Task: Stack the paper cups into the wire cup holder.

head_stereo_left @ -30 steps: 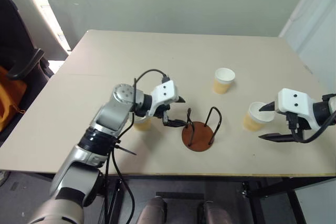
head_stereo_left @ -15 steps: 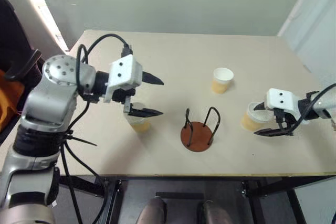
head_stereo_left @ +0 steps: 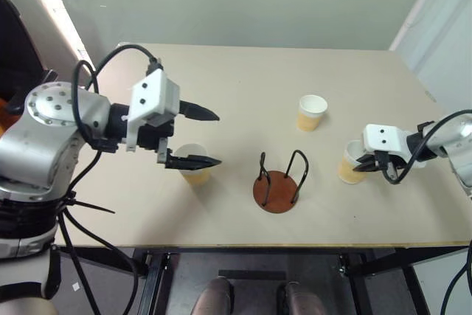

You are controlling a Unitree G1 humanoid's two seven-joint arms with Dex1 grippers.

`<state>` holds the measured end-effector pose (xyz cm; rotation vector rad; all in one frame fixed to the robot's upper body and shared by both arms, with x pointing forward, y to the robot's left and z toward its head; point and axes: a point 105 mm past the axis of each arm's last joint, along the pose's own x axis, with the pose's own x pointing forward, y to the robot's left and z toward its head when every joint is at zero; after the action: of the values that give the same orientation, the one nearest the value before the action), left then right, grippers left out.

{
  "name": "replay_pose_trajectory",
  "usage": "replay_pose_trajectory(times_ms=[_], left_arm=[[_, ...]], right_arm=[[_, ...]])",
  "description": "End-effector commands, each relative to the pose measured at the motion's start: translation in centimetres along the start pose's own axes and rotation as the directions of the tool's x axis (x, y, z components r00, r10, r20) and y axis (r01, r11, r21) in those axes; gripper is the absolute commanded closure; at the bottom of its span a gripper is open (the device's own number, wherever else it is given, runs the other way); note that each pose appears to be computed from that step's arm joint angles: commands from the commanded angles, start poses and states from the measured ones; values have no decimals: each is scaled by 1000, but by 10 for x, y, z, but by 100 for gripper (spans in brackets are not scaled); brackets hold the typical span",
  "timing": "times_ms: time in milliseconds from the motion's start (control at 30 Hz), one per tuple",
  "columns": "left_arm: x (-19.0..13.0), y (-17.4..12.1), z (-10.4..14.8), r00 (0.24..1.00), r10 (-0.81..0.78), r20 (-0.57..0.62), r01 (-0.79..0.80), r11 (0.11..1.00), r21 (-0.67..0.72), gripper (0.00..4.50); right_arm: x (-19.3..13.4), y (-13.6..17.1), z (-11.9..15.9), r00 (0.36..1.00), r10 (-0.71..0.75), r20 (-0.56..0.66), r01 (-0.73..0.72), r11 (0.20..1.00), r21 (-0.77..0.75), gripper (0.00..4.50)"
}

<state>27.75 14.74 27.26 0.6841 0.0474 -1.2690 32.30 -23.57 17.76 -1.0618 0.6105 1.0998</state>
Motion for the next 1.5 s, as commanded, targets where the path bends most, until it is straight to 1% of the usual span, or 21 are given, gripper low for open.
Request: replay_pose_trajectory(times_ms=[33, 100, 167, 200, 267, 300, 367, 433, 533, 600, 700, 933, 1100, 1200, 1300, 1400, 1467, 1500], left_arm=[[-22, 14, 1, 995, 99, -21, -99, 995, 25, 0], [-26, 15, 1, 995, 99, -22, -98, 995, 25, 0], [-25, 13, 0, 996, 90, -20, -90, 996, 26, 0], [-24, 13, 0, 996, 85, -17, -84, 996, 26, 0], [-22, 9, 4, 998, 64, 16, -65, 998, 26, 0], [-21, 8, 6, 998, 55, 29, -55, 998, 27, 0], [-20, 7, 8, 998, 46, 36, -47, 998, 29, 0], [-20, 7, 8, 999, 42, 33, -43, 999, 34, 0], [-23, 4, 9, 999, 30, 27, -31, 999, 43, 0], [-25, 3, 9, 999, 30, 20, -31, 999, 39, 0], [-27, 1, 7, 999, 35, 14, -36, 999, 28, 0], [-24, -6, 5, 999, 32, 3, -32, 999, 11, 0], [-23, -6, 5, 999, 41, -5, -41, 999, 10, 0], [-21, -7, 6, 999, 40, -3, -40, 999, 10, 0], [-21, -7, 6, 999, 42, -1, -42, 999, 11, 0], [-18, 6, 4, 994, 107, 3, -107, 994, 20, 0], [-11, 25, -2, 978, 210, -11, -209, 977, 51, 0], [-6, 33, -5, 969, 248, -20, -246, 968, 49, 0]], right_arm=[[-26, -12, 21, 999, -42, 16, 43, 994, -102, 448], [-44, -17, 60, 985, -35, 169, 62, 986, -155, 448], [-69, -20, 107, 937, -16, 348, 94, 974, -208, 448], [-80, -21, 125, 915, -11, 403, 117, 964, -240, 448], [-96, -24, 157, 881, 3, 473, 162, 937, -309, 448], [-98, -23, 169, 873, 30, 488, 163, 923, -348, 448], [-94, -17, 182, 868, 87, 488, 143, 899, -414, 448], [-81, -4, 190, 866, 180, 466, 78, 873, -481, 448], [-65, 8, 185, 878, 260, 403, -5, 845, -534, 448], [-58, 11, 178, 890, 279, 362, -40, 836, -548, 448], [-52, 14, 173, 893, 302, 333, -74, 829, -554, 448], [-40, 27, 173, 873, 383, 302, -140, 790, -597, 448], [-24, 23, 168, 900, 360, 245, -141, 774, -618, 448], [-22, 24, 165, 906, 360, 223, -152, 767, -623, 390], [-22, 23, 164, 908, 357, 219, -151, 767, -623, 292], [-27, 16, 163, 916, 331, 228, -131, 782, -609, 187], [-30, 2, 164, 926, 280, 254, -85, 809, -582, 111], [-29, -10, 165, 931, 230, 283, -37, 832, -554, 75]])
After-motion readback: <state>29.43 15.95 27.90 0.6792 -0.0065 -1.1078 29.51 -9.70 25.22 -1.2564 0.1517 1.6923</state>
